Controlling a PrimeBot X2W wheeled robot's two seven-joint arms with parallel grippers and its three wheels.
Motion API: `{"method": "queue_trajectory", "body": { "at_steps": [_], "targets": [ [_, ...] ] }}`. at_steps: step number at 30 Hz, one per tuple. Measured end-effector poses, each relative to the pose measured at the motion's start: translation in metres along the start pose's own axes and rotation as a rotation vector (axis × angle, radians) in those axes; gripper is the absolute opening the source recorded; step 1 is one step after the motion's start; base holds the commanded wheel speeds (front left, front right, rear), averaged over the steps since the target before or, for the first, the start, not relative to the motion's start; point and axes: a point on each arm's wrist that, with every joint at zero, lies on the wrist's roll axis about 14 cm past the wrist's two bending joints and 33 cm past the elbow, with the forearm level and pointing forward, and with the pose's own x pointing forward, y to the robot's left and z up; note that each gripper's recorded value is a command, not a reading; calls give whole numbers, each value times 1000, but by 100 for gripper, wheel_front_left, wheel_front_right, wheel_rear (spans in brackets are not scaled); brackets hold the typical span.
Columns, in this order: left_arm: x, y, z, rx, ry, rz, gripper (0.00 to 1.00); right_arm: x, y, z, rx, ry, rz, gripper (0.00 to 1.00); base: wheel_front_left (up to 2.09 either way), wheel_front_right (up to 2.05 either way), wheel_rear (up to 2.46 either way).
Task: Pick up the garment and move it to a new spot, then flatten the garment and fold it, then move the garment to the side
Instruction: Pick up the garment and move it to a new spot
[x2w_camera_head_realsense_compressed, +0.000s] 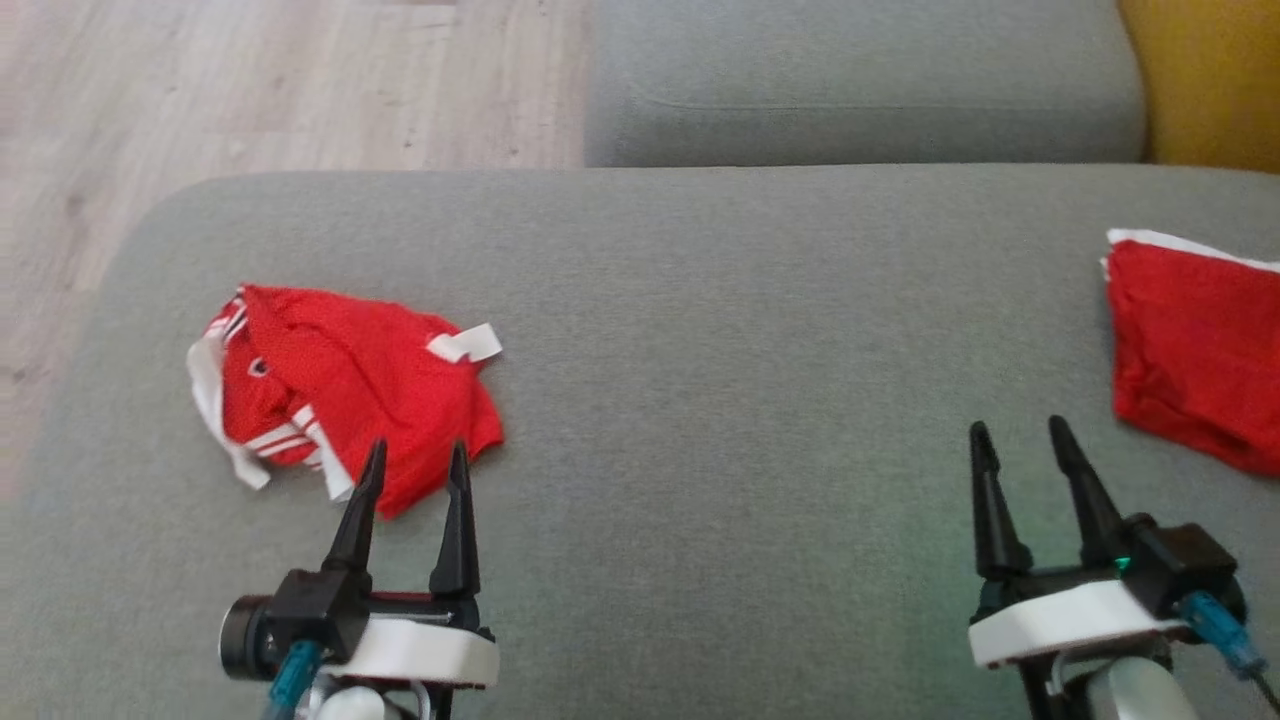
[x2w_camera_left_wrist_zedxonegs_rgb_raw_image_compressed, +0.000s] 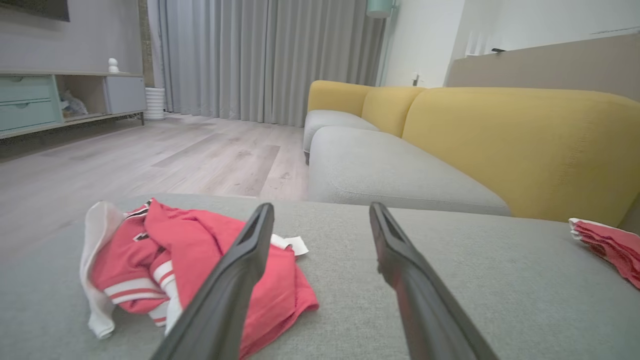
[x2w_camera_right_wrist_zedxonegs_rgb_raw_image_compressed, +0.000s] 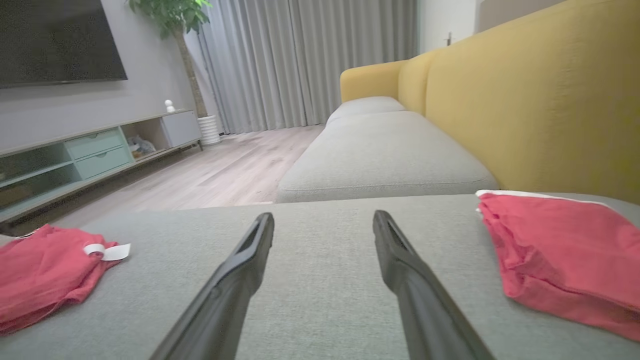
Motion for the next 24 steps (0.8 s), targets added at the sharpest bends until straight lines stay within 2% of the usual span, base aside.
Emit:
{"method": "queue_trajectory", "body": {
  "at_steps": [16, 24],
  "targets": [
    [-43, 67, 15, 25, -44, 226, 100, 22, 91, -11, 48, 39, 275, 100, 0, 0, 0],
    [-55, 83, 9, 33, -24, 284, 100, 25, 103, -22, 56, 69, 311, 100, 0, 0, 0]
  ]
}}
